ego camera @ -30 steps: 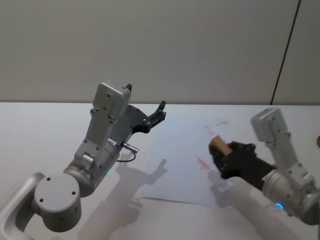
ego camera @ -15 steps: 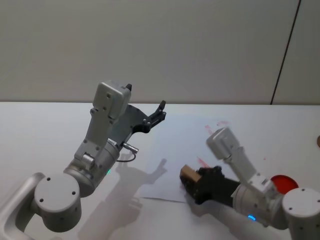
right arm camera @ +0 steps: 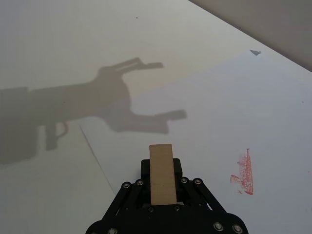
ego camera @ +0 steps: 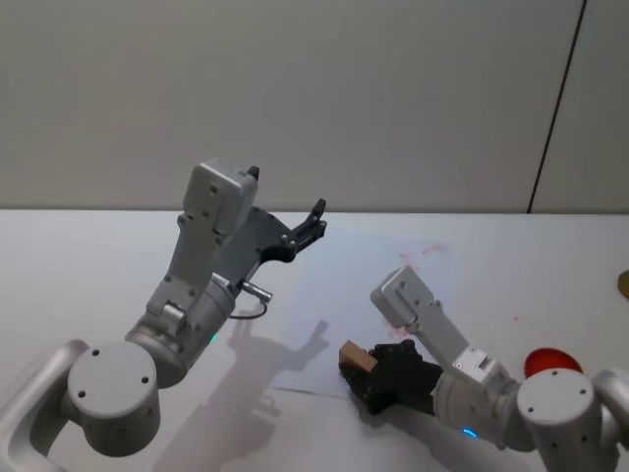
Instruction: Use the one hand to pick up the stamp and affix it onto the A4 paper.
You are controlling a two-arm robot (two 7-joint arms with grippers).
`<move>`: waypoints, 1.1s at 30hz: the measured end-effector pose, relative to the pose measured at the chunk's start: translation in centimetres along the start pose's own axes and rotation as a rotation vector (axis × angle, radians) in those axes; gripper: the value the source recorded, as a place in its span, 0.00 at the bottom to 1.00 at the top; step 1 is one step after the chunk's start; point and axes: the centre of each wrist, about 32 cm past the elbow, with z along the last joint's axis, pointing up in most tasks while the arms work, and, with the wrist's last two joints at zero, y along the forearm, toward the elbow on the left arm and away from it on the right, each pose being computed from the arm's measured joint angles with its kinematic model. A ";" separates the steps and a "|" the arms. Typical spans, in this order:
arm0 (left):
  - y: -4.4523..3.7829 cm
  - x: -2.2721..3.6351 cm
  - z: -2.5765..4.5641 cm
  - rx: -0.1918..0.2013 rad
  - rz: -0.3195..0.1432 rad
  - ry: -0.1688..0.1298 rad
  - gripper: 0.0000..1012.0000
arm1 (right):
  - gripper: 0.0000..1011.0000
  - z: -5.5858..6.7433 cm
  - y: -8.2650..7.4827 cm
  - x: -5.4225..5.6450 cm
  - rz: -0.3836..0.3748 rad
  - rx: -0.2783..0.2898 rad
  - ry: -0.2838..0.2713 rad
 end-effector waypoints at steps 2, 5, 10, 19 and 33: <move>0.00 0.00 0.00 0.000 0.000 0.000 0.99 | 0.22 -0.1 0.1 -0.1 -0.004 -0.006 0.000; 0.00 0.00 0.00 0.000 0.000 0.000 0.99 | 0.22 -0.2 0.4 -0.2 -0.014 -0.014 0.003; 0.00 0.00 0.00 0.000 0.000 0.000 0.99 | 0.22 -0.3 0.6 -0.3 -0.029 -0.018 0.007; 0.00 -0.01 0.00 0.000 0.000 0.000 0.99 | 0.22 -0.2 0.4 -0.4 -0.052 0.030 0.041; 0.00 0.00 0.00 0.000 0.000 0.000 0.99 | 0.22 2.3 -2.1 -0.1 -0.089 0.177 0.120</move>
